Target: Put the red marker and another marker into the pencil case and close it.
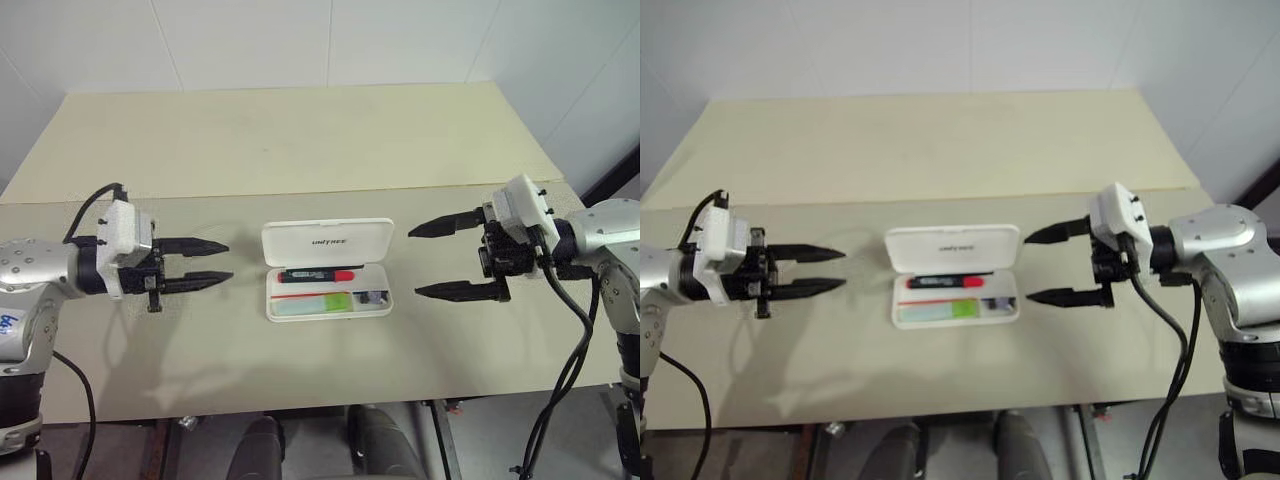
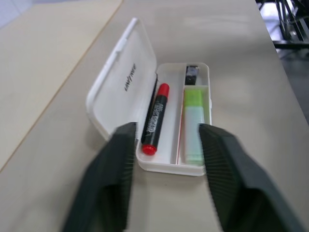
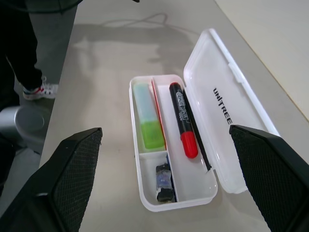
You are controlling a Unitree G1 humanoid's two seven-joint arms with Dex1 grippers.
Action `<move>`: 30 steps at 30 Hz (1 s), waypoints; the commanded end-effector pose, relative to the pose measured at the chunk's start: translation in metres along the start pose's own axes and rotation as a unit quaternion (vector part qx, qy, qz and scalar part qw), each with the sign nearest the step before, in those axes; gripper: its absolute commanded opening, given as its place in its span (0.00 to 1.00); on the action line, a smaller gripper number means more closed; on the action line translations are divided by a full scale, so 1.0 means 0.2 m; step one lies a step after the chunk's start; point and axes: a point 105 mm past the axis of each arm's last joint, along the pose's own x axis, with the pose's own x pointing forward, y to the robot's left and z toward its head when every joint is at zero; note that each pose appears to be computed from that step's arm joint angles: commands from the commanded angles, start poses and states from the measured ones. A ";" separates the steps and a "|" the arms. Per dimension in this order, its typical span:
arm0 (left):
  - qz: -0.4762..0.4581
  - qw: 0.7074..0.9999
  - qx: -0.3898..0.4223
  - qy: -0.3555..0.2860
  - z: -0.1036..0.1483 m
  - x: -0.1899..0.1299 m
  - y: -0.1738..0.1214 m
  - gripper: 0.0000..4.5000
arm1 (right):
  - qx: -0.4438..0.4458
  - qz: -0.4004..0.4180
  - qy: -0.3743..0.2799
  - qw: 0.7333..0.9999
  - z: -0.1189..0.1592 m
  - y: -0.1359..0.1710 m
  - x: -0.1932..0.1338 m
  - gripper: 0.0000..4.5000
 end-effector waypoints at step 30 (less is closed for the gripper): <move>0.083 0.995 -0.034 -0.032 -0.13 0.39 0.34 0.01 | -0.018 0.021 -0.083 0.996 0.17 -0.03 0.12 1.00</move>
